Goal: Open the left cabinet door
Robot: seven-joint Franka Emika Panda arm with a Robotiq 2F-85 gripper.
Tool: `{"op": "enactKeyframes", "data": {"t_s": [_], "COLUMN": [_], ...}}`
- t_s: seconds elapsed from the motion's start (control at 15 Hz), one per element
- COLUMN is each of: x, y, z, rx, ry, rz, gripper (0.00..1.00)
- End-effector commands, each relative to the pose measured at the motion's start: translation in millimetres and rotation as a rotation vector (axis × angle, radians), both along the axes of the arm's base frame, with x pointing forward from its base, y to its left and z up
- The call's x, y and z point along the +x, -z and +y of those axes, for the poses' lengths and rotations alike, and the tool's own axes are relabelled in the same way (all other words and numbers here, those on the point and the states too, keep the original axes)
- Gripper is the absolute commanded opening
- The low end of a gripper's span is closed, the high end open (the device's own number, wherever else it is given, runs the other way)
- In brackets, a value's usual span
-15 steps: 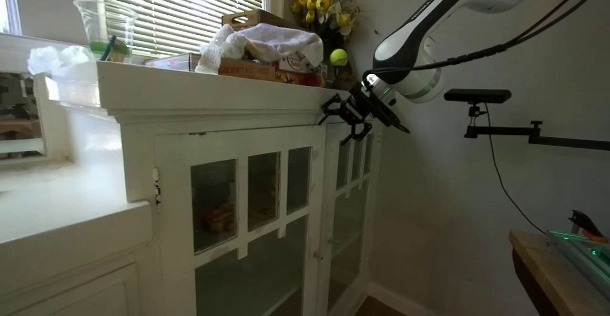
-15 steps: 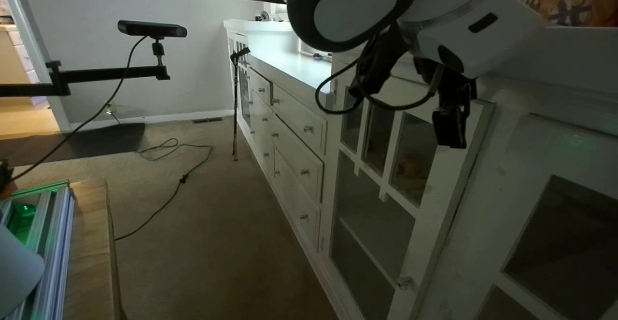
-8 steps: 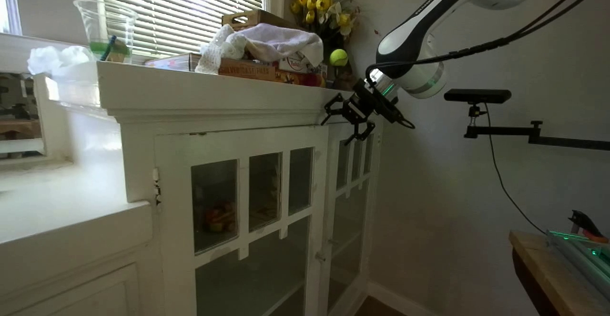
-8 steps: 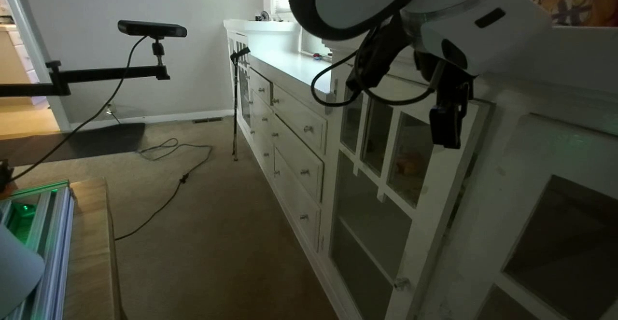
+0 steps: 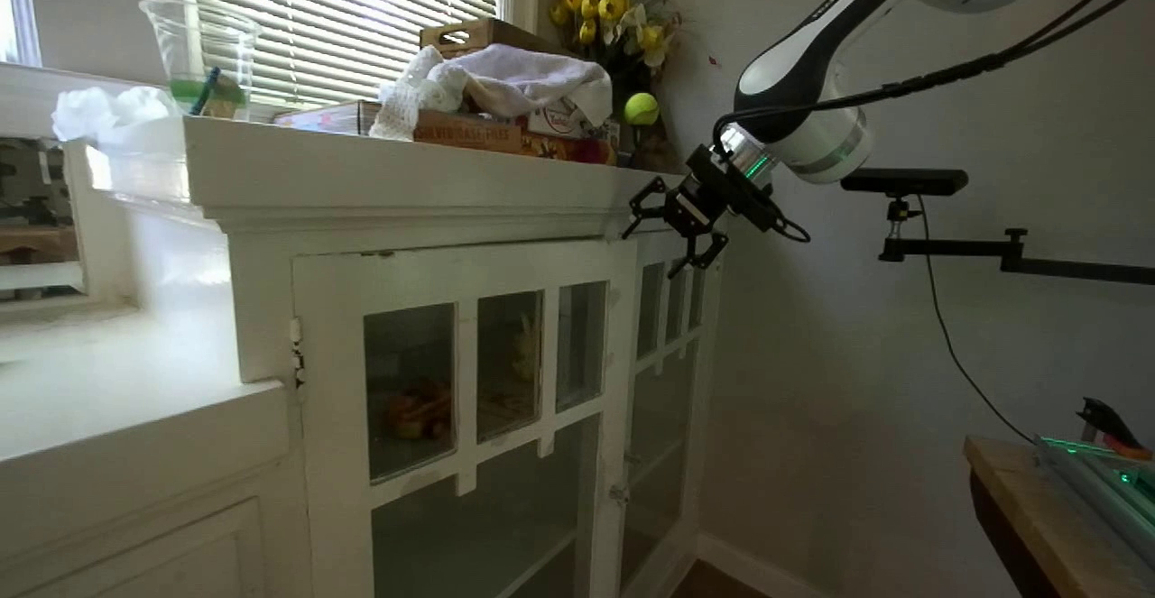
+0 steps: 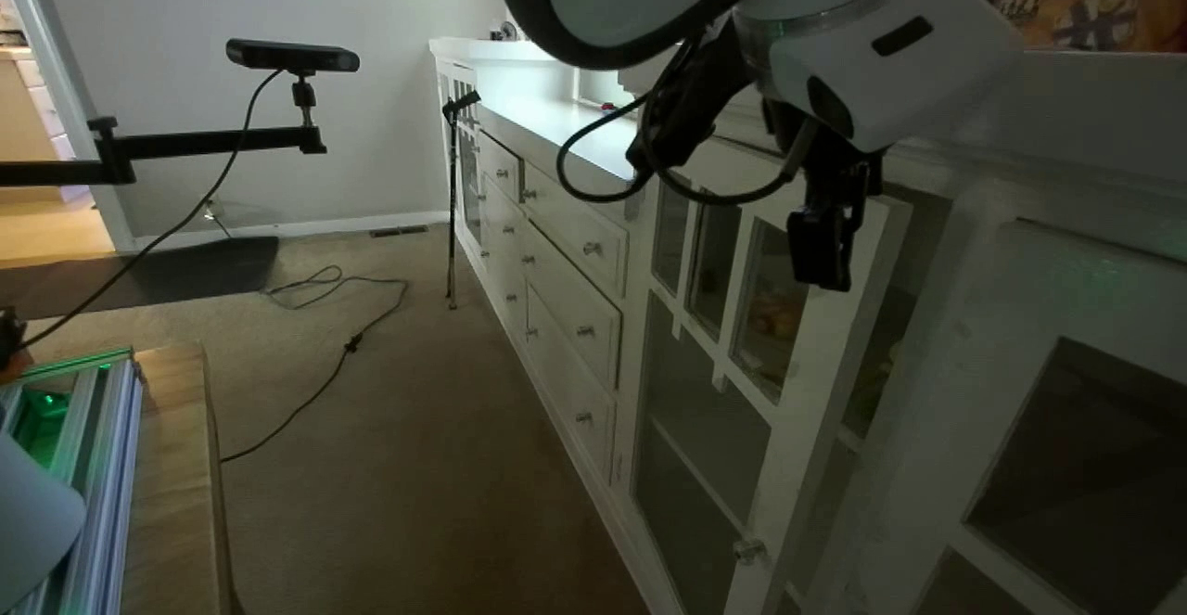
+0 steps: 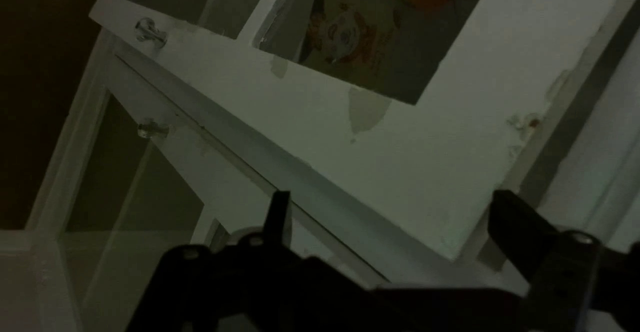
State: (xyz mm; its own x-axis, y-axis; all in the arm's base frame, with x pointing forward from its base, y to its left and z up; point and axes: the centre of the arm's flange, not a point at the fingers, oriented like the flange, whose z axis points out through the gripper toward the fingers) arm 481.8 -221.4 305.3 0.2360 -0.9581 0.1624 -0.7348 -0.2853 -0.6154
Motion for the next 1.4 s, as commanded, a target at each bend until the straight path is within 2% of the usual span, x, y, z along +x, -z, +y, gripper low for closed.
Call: {"op": "enactKeyframes", "data": {"t_s": [0.0, 0.87, 1.33], "x": [-46.3, -136.0, -154.0], "y": [4.7, -6.8, -25.7], "z": [6.0, 57.3, 71.8], "rx": [0.025, 0.070, 0.098], "ry": [0.029, 0.018, -0.011], "rz": [0.039, 0.063, 0.210], "gripper": [1.00, 1.00, 1.00]}}
